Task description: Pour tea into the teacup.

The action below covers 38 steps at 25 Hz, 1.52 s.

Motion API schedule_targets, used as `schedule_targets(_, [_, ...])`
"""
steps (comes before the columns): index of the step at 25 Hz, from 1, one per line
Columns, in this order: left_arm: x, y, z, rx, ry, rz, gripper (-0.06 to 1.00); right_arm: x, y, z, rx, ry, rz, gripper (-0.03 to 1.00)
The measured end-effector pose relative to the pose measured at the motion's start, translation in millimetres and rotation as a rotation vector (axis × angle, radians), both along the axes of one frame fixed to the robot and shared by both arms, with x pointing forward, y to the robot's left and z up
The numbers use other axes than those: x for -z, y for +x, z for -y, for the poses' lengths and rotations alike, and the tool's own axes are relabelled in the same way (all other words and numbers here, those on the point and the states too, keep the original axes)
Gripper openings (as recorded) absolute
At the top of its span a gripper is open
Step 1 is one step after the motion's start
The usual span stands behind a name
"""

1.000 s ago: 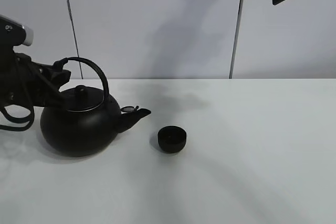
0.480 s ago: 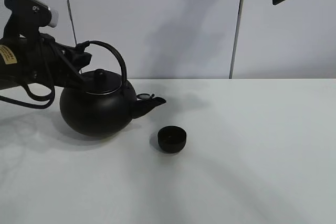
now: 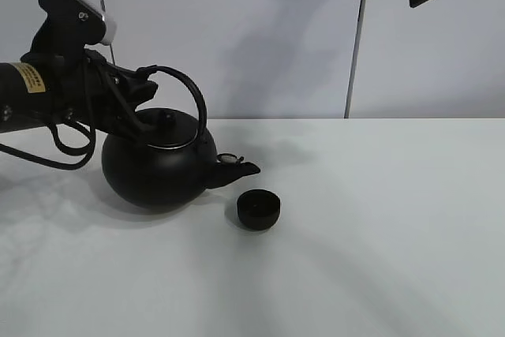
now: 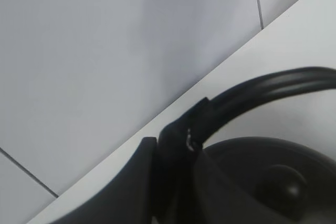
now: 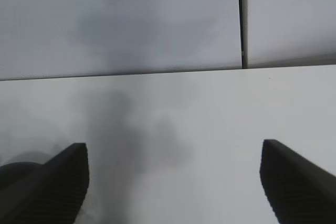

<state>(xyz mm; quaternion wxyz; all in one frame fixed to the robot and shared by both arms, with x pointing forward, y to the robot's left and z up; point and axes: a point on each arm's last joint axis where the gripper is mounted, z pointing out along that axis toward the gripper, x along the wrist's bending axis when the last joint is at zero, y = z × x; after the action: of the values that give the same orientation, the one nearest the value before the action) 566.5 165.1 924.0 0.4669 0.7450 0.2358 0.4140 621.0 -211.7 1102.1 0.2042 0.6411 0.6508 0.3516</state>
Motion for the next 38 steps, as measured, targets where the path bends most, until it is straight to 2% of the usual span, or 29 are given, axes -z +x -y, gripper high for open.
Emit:
schedule_targets(29, [0.0,4.9,4.5,0.023,0.083,-0.020,0.10,0.1,-0.1,0.0,0.000,0.000,-0.001,0.61])
schedule_targets(38, [0.0,4.9,4.5,0.024,0.087,-0.017,0.10,0.1,-0.1,0.0,0.000,0.000,-0.001,0.61])
